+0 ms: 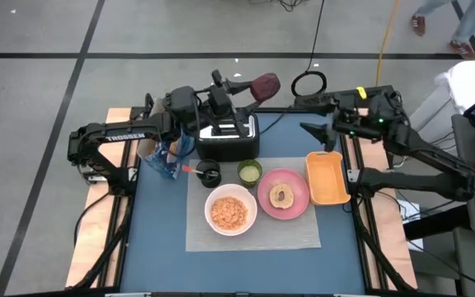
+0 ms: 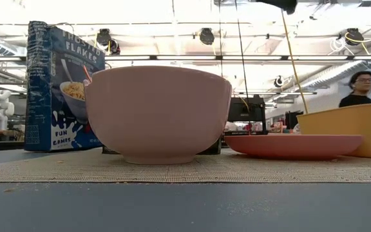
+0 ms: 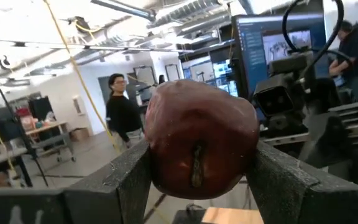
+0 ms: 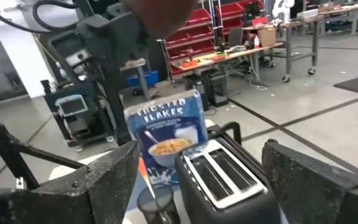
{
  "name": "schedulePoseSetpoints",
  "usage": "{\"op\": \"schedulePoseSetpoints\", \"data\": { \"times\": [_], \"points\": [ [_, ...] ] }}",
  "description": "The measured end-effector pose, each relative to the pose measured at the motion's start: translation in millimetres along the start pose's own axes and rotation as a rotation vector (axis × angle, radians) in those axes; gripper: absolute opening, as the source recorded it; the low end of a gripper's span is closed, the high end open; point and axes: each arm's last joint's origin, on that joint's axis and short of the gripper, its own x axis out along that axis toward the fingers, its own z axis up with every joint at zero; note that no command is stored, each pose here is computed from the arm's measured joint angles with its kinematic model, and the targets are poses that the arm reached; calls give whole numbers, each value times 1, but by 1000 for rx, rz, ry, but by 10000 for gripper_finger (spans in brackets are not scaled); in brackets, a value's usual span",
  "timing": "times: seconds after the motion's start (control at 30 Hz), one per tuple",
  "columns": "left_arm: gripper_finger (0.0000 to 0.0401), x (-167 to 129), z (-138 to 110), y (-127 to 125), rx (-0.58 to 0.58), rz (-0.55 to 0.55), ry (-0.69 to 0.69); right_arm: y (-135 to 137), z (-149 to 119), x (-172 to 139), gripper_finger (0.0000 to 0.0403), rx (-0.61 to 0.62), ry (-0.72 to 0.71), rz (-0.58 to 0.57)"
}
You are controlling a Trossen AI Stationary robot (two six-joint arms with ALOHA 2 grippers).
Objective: Arrange a breakfast setting
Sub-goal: Put the apple on the top right of the gray mat
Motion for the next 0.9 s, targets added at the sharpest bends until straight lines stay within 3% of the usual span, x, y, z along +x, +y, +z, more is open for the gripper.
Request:
{"op": "schedulePoseSetpoints", "data": {
  "times": [0.23, 0.53, 0.9],
  "points": [
    [232, 0, 5, 1, -73, -20, -56, 0, -5, -19, 325, -83, 62, -26],
    [232, 0, 10, 1, -158, -42, -117, -1, -12, -21, 325, -76, 130, -37],
    [232, 32, -59, -35, -286, -134, 111, -2, -18, -22, 325, -89, 187, -43]
  ]
}}
